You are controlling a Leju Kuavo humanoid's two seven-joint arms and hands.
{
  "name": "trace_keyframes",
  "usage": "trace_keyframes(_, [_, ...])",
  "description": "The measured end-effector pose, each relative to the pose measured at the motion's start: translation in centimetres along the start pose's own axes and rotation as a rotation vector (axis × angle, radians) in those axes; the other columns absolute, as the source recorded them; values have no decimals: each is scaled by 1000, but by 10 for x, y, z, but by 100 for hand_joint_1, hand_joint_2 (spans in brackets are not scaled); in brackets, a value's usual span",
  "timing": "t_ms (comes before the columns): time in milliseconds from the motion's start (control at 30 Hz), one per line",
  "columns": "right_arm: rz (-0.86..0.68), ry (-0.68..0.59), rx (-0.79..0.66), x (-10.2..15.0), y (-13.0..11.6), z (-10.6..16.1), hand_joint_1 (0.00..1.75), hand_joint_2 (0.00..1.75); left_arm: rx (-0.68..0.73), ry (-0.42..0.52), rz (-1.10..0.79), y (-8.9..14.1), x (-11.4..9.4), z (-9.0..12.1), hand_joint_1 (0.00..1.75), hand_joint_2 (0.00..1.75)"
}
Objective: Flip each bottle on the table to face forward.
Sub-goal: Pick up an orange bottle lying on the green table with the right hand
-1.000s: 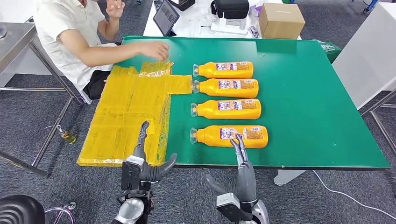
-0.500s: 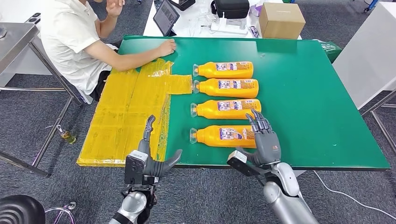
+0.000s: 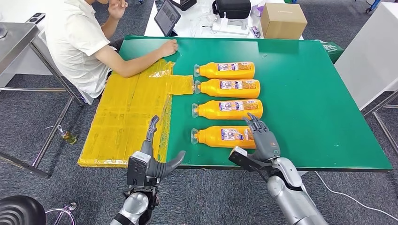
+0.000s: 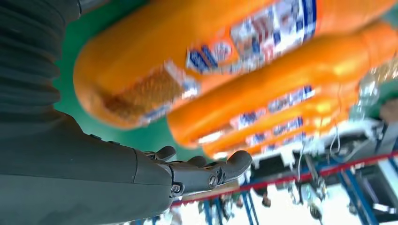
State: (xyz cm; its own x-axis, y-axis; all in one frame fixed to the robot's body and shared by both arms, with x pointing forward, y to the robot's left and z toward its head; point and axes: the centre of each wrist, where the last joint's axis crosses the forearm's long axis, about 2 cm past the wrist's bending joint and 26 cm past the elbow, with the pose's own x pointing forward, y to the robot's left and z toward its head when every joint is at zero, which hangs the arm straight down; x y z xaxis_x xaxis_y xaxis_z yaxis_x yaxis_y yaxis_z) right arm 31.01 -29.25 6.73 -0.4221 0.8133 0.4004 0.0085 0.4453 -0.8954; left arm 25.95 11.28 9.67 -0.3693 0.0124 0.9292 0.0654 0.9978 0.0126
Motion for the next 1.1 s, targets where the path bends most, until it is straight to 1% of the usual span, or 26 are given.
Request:
trace_keyframes(133, [4,1,51,-4,-1,3,0,175,-10,-5,-1,-1,0,0,0,175])
trace_keyframes(300, [92,78,112,-17,-8,6,0,175,-20,-11,-3,-2,2,-1,0,175])
trace_keyframes(433, [177,112,109,-23,-14,5,0,175,-26,-13,-5,-3,3,-2,0,175])
trace_keyframes(700, [182,113,107,-23,-14,5,0,175,-26,-13,-5,-3,3,-2,0,175])
trace_keyframes(733, [197,117,104,-24,-14,4,0,175,-27,-13,-5,-3,3,-2,0,175])
trace_keyframes(867, [337,171,86,-29,-22,-6,0,175,-30,-16,-11,-5,5,-2,0,175])
trace_keyframes(933, [342,176,94,-30,-23,-11,0,175,-31,-18,-10,-6,6,-3,0,175])
trace_keyframes(1100, [296,158,110,-29,-20,-14,0,175,-33,-20,-9,-6,7,-4,0,175])
